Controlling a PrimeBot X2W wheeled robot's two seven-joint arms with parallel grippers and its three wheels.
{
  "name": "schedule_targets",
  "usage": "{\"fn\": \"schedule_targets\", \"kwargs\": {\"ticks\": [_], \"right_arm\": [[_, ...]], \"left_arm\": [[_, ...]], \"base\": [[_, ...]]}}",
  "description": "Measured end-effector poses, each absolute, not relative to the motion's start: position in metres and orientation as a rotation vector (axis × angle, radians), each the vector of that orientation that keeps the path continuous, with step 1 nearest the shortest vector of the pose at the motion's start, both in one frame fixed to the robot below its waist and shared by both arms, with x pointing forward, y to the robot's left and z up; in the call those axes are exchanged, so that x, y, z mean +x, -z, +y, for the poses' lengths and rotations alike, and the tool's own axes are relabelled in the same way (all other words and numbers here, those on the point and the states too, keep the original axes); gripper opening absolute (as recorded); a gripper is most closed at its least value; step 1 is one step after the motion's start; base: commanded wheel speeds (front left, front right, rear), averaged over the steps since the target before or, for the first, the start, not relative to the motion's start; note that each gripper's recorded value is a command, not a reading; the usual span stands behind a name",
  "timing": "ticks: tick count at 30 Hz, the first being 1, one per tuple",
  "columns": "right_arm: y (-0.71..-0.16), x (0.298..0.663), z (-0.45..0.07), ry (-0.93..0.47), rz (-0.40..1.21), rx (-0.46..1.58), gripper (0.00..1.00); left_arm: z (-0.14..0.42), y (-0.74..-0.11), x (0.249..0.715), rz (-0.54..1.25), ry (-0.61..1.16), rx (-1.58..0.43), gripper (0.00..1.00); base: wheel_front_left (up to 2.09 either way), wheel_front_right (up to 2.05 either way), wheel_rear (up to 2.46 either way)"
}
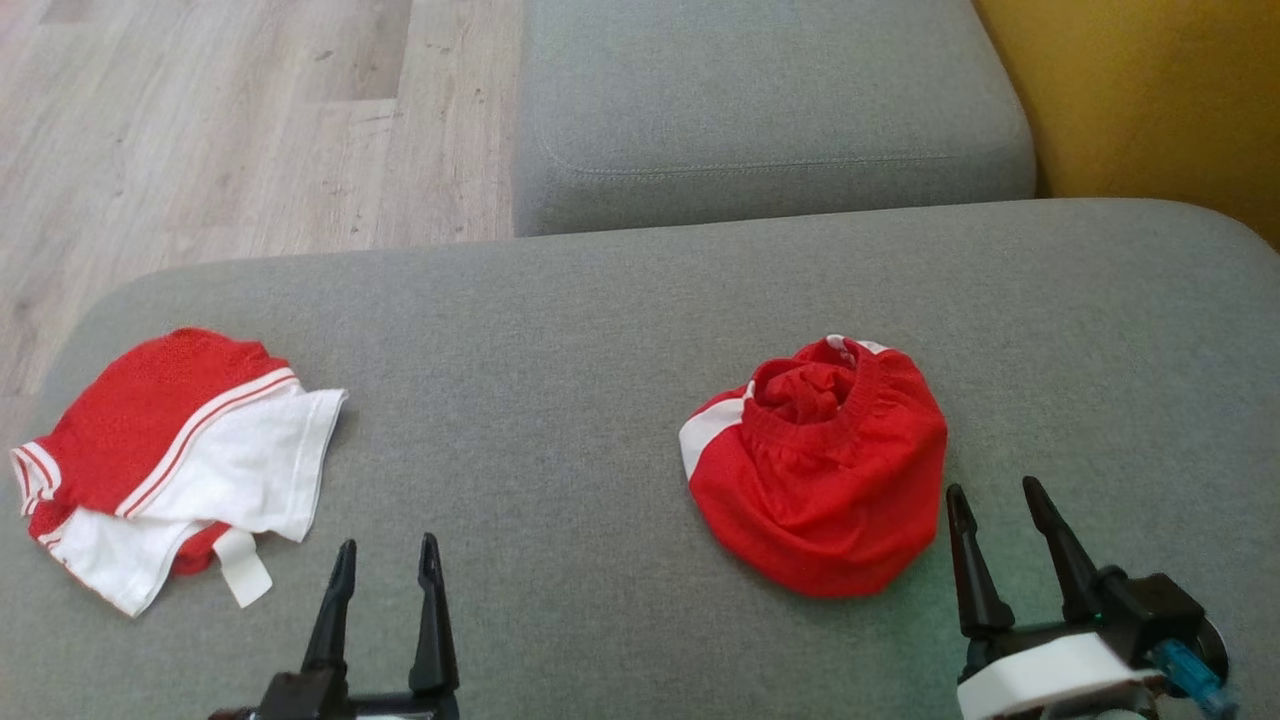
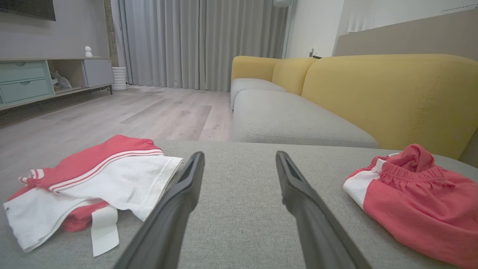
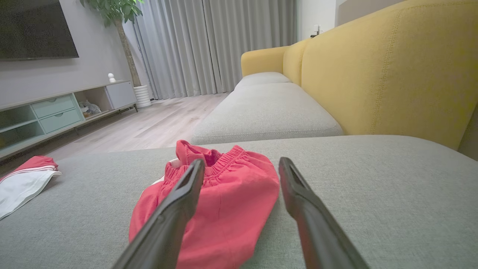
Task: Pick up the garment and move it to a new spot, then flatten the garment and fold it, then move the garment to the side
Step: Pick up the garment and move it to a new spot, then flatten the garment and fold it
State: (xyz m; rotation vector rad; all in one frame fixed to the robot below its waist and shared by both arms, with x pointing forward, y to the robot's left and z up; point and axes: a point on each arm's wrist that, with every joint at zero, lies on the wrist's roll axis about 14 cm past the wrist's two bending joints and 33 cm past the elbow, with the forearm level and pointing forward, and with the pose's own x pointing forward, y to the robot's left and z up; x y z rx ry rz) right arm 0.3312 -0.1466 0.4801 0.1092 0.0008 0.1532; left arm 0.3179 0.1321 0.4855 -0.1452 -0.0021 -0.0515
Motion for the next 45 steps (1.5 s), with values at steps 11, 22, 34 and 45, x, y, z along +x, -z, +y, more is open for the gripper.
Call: {"fn": "schedule_targets", "kwargs": {"ticks": [11, 22, 34, 45], "right_arm": [[-0.481, 0.33, -0.149, -0.144, -0.001, 0.117, 1.0], [-0.479, 0.33, -0.148, -0.147, 0.005, 0.119, 1.0], [-0.479, 0.33, -0.147, -0.148, 0.005, 0.118, 1.0], [-0.475, 0.329, -0.151, -0.137, 0.018, 0.12, 1.0]], "left_arm": [[0.129, -0.485, 0.32, 0.0, 0.061, -0.14, 1.0], [0.127, -0.484, 0.32, 0.003, 0.066, -0.14, 1.0], [0.121, -0.486, 0.318, -0.003, 0.085, -0.133, 1.0], [0.109, -0.478, 0.321, 0.026, 0.137, -0.119, 1.0]], "base": [[0.0, 0.0, 0.0], [0.0, 0.0, 0.0], [0.0, 0.0, 0.0], [0.0, 0.0, 0.0]]}}
